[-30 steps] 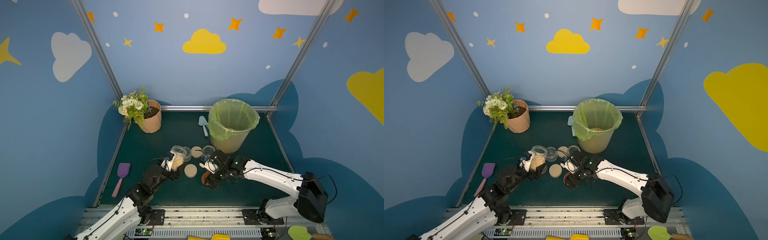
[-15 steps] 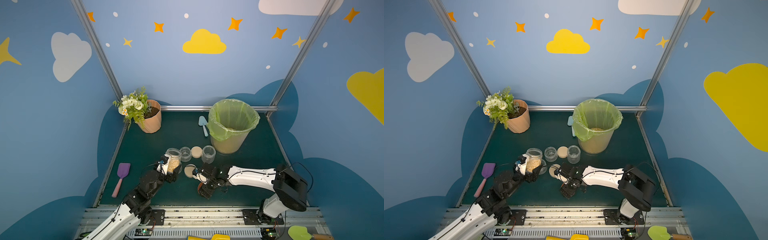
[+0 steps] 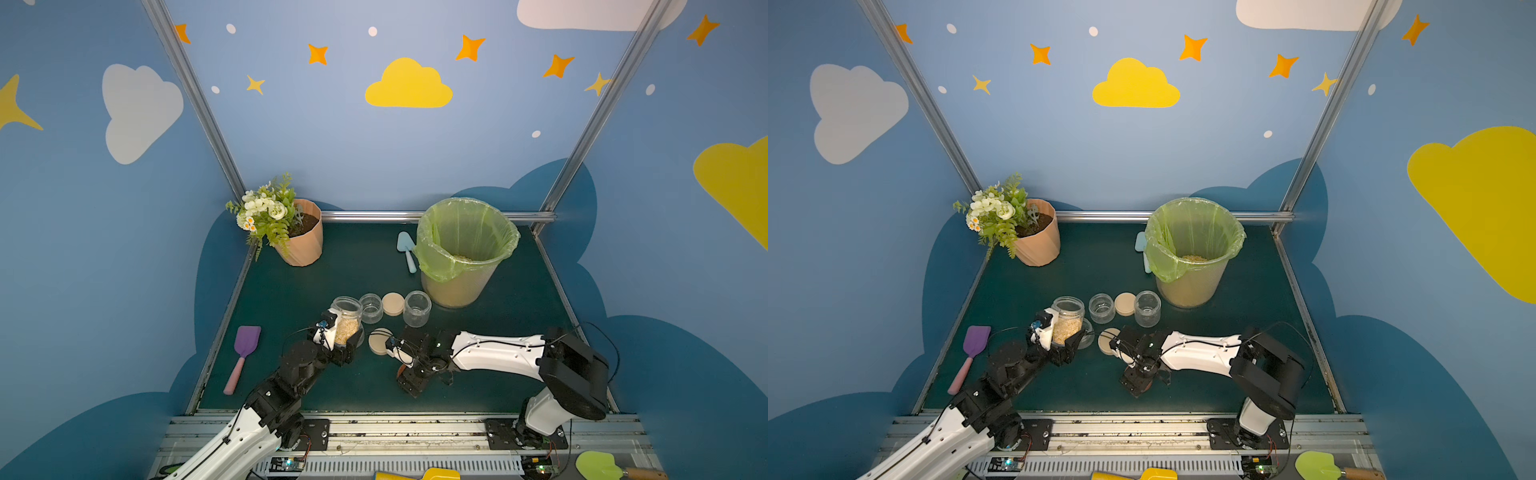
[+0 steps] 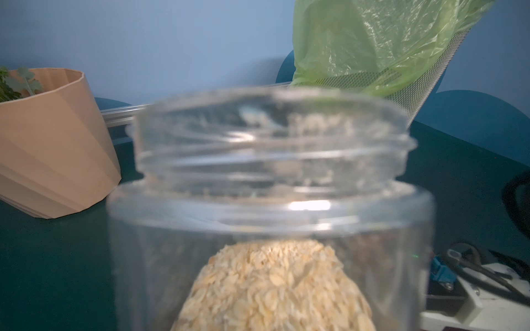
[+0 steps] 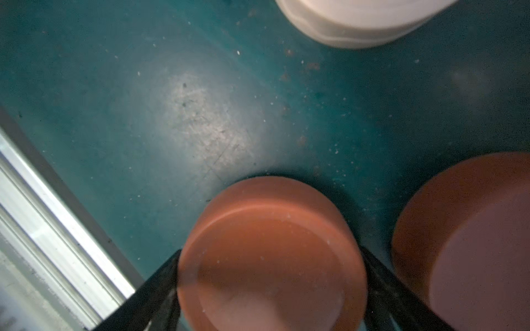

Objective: Empty expired oatmeal from jars
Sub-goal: Place the lid at the center of the board.

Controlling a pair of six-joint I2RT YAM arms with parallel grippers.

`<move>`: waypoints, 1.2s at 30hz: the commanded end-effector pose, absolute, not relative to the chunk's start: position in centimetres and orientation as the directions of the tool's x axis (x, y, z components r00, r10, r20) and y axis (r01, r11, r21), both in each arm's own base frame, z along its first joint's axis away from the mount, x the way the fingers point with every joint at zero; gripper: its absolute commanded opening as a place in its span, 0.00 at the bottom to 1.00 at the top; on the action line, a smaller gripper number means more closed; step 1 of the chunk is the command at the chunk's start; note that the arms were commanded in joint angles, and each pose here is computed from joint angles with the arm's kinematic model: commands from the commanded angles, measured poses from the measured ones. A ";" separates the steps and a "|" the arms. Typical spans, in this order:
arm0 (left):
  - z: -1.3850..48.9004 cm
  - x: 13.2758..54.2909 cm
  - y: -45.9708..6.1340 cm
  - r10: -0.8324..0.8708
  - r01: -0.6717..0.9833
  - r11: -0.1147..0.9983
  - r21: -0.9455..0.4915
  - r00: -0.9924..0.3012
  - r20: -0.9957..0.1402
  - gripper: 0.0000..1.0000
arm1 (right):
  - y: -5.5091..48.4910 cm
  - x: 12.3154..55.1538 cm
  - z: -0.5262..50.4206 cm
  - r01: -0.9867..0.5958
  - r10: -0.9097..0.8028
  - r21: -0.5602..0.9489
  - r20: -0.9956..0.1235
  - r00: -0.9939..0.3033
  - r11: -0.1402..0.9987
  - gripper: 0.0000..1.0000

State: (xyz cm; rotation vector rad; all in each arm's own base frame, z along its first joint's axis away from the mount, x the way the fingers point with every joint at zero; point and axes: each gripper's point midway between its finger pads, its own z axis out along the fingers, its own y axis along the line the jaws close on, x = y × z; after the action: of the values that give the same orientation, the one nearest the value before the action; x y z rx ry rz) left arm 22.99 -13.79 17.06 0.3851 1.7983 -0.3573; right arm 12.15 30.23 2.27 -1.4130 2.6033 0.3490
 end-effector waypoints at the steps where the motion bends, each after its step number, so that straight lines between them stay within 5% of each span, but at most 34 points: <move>1: 21.0 23.5 -14.1 -0.012 0.442 0.894 -0.071 -0.135 -0.991 0.03 | 29.3 11.3 1.5 -0.830 -0.806 0.146 -0.200 -0.557 0.538 0.87; 14: 21.4 23.5 -14.2 -0.013 0.448 0.892 -0.068 -0.124 -0.992 0.03 | 29.2 12.2 2.2 -0.807 -0.788 0.101 -0.176 -0.590 0.582 0.87; 15: 21.4 23.5 -14.2 -0.015 0.447 0.892 -0.069 -0.124 -0.992 0.03 | 29.1 12.4 2.1 -0.806 -0.787 0.088 -0.179 -0.591 0.586 0.96; 23: 21.3 23.4 -14.1 -0.012 0.445 0.893 -0.067 -0.125 -0.992 0.03 | 29.9 11.8 2.4 -0.827 -0.805 0.086 -0.193 -0.560 0.555 0.99; 36: 23.5 23.5 -15.0 -0.028 0.480 0.874 -0.076 -0.106 -0.994 0.03 | 29.2 12.9 12.9 -0.834 -0.773 -0.009 -0.382 -0.507 0.552 0.99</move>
State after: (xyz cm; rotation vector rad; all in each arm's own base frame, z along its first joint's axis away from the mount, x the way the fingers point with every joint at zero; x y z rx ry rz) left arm 23.11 -14.29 17.06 0.4017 1.8061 -0.3703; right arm 12.14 30.84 10.26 -1.3647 2.4954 0.3066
